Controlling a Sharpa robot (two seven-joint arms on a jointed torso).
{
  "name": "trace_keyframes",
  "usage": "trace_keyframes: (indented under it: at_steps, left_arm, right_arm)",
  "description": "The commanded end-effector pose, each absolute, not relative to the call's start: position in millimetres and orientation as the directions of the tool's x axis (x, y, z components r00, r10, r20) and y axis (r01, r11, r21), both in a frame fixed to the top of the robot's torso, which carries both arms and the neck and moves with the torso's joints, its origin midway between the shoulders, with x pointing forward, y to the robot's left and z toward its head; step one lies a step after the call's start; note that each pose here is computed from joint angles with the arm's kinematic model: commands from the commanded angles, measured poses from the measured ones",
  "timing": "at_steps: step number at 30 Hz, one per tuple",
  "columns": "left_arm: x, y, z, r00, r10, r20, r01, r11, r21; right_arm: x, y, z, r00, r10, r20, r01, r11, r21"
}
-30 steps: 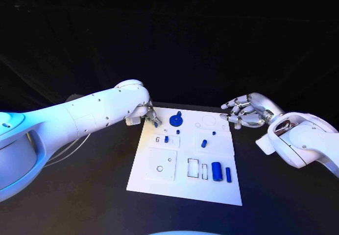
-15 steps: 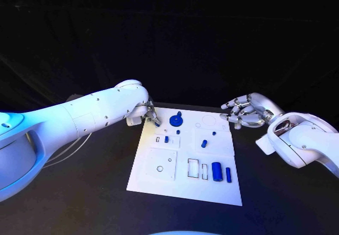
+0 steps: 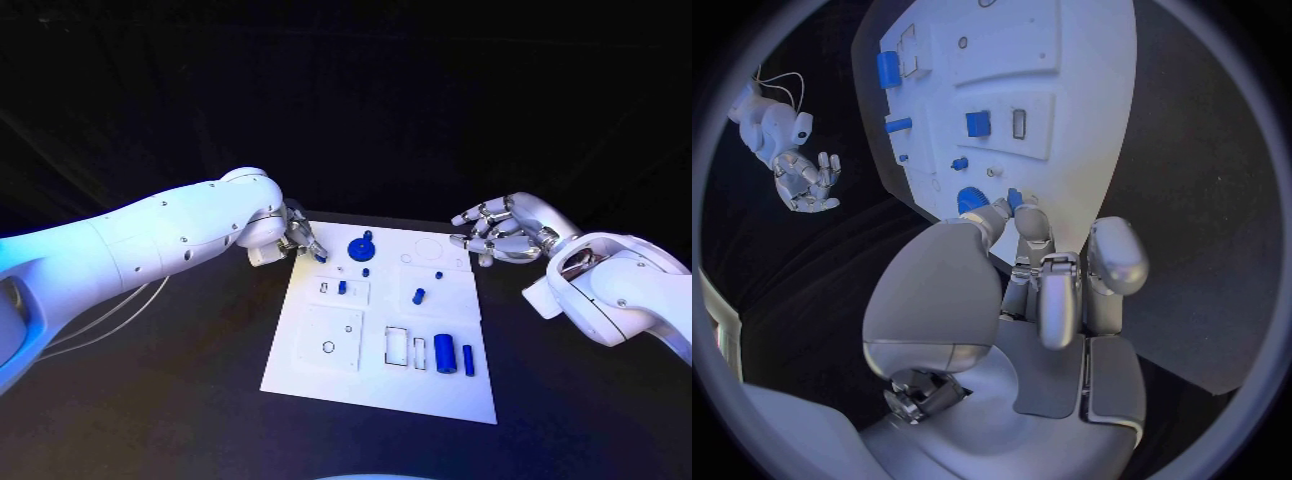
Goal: Assemble the parts on the task board
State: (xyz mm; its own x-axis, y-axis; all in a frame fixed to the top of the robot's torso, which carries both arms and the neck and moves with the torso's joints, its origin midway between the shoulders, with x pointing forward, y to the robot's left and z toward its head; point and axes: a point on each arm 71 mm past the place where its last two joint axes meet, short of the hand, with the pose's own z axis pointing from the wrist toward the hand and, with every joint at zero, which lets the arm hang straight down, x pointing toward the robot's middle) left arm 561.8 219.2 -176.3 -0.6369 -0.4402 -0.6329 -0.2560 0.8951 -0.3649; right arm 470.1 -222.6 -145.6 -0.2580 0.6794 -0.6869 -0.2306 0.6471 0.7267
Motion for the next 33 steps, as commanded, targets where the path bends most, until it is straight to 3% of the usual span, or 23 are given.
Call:
trace_keyframes:
  at_steps: [1, 7, 18, 33]
  left_arm:
    - [557.0, 214.2, -173.2, -0.618, -0.51, -0.597, -0.272, 0.852, -0.447]
    - [543.7, 214.5, -171.6, -0.606, -0.515, -0.606, -0.249, 0.846, -0.471]
    - [525.6, 214.1, -190.9, -0.572, -0.435, -0.695, -0.169, 0.892, -0.42]
    - [515.7, 212.5, -203.9, -0.587, -0.368, -0.721, -0.135, 0.923, -0.361]
  right_arm:
    - [470, -222, -147, -0.27, 0.677, -0.685, -0.235, 0.644, 0.728]
    - [470, -222, -148, -0.272, 0.677, -0.684, -0.232, 0.644, 0.729]
    - [470, -222, -149, -0.274, 0.677, -0.683, -0.23, 0.644, 0.73]
    - [470, -223, -149, -0.274, 0.677, -0.683, -0.228, 0.644, 0.73]
